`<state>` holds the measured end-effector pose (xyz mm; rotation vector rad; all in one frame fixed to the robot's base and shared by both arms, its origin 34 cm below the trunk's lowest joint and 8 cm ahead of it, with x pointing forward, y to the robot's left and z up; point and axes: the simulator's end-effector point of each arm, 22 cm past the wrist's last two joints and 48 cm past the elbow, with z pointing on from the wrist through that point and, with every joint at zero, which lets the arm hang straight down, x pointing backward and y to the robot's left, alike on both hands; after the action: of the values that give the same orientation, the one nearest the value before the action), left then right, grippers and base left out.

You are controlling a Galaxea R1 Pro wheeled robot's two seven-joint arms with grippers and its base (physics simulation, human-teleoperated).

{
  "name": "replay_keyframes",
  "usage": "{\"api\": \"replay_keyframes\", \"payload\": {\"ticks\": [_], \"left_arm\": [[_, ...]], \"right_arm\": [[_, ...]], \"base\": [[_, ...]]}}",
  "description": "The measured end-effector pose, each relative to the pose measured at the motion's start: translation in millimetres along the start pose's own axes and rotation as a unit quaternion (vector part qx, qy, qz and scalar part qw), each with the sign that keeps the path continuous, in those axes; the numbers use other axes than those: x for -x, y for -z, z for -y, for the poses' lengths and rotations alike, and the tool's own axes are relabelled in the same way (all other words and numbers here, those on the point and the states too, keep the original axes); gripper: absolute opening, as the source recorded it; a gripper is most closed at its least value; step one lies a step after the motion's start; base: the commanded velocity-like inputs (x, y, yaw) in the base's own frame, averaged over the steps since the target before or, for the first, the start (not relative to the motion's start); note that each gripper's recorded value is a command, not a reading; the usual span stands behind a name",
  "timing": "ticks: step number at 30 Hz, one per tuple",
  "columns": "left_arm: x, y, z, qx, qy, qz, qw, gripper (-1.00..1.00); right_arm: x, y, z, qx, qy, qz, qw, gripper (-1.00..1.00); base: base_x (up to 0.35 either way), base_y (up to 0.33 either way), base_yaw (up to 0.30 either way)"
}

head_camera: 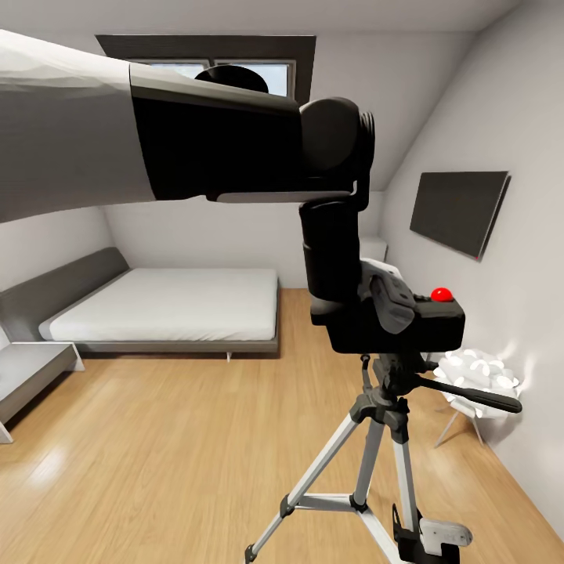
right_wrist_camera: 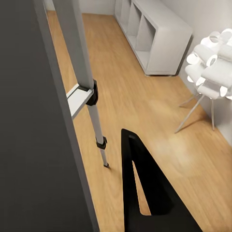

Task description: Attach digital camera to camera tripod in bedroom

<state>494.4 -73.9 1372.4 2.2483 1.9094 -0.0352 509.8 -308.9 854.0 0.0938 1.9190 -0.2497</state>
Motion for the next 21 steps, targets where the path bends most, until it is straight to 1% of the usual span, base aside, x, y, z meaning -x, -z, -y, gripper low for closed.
{"api": "replay_keyframes", "payload": {"ticks": [1, 3, 5, 7, 9, 14, 21], "left_arm": [[1, 1.3, -2, 0.000, 0.003, 0.008, 1.0000, -1.00], [-4, -5.6, -4, 0.002, 0.002, 0.002, 1.0000, -1.00], [-5, -6.4, -6, 0.009, -0.002, -0.003, 0.9999, -1.00], [-8, -6.4, -5, 0.011, -0.005, -0.010, 0.9999, -1.00], [-9, -4.1, -10, 0.017, -0.003, -0.012, 0.9998, -1.00], [-12, 2.2, -32, 0.055, 0.005, -0.014, 0.9983, -1.00], [-11, 9.6, -48, 0.077, 0.017, -0.007, 0.9969, -1.00]], "right_arm": [[-1, 1.2, -5, 0.005, 0.000, 0.001, 1.0000, -1.00], [0, 3.2, -17, 0.015, 0.002, 0.004, 0.9999, -1.00], [0, 4.4, -23, 0.017, -0.002, 0.003, 0.9999, -1.00], [0, 4.4, -23, 0.016, -0.004, 0.002, 0.9999, -1.00], [0, 5.3, -27, 0.017, -0.007, 0.001, 0.9998, -1.00], [0, 6.0, -31, 0.020, -0.007, 0.002, 0.9998, -1.00], [0, 6.1, -32, 0.021, -0.007, 0.002, 0.9998, -1.00]], "base": [[0.000, 0.000, 0.000], [0.000, 0.000, 0.000], [0.000, 0.000, 0.000], [0.000, 0.000, 0.000], [0.000, 0.000, 0.000], [0.000, 0.000, 0.000], [0.000, 0.000, 0.000]]}}
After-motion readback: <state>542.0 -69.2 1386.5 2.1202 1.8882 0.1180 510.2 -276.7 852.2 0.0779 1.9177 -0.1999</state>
